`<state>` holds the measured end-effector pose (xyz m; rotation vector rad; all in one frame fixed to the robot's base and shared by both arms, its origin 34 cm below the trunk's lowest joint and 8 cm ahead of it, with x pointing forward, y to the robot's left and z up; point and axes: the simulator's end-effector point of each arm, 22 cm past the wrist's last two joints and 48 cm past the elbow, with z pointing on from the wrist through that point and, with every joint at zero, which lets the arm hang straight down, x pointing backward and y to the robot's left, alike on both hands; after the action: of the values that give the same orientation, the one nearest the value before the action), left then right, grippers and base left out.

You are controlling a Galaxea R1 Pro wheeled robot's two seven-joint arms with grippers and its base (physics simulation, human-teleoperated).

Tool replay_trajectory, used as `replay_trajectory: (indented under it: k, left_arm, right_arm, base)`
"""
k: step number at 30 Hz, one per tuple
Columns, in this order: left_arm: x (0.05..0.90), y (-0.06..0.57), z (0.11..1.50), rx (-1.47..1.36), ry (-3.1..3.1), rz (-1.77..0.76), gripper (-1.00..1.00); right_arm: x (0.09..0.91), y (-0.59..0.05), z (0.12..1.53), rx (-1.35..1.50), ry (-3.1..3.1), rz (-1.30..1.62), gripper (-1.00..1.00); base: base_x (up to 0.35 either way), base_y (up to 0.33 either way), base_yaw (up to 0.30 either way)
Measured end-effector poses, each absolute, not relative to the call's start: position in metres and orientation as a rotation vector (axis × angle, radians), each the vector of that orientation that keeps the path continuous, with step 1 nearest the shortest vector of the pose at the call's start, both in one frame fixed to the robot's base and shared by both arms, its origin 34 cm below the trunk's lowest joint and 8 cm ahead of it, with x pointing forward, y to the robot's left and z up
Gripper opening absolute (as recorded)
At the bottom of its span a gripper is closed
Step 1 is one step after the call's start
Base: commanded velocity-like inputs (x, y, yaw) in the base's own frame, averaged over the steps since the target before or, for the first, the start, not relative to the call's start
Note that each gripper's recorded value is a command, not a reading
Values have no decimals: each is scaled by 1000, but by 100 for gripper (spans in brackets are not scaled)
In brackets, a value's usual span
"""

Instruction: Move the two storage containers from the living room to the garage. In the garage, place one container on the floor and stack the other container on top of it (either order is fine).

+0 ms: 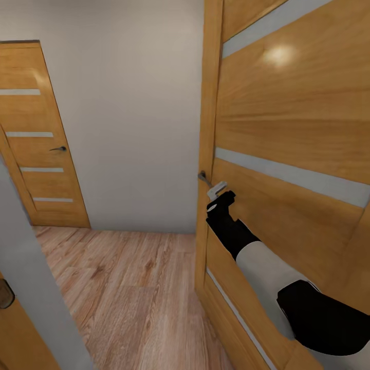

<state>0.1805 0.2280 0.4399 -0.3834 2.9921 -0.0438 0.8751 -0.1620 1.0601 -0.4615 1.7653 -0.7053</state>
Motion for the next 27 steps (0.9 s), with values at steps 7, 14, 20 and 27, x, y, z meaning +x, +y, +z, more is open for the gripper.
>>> replay_trajectory:
  k: [7, 14, 20, 27]
  left_arm:
    - [181, 227, 440, -384, 2992, -45, 100]
    - [181, 229, 440, -383, 2992, -43, 100]
    - [181, 229, 440, -383, 2990, -42, 100]
    - [181, 229, 440, -383, 2989, -42, 100]
  right_arm:
    - [875, -161, 1065, -463, 1750, -711, 100]
    - [875, -161, 1068, -466, 1743, -718, 100]
    - [875, -162, 1067, -465, 1749, -720, 100]
    - [875, -162, 1068, -462, 1747, -719, 100]
  base:
    - [157, -99, 0]
    - [149, -68, 0]
    - [61, -6, 0]
    - [108, 0, 0]
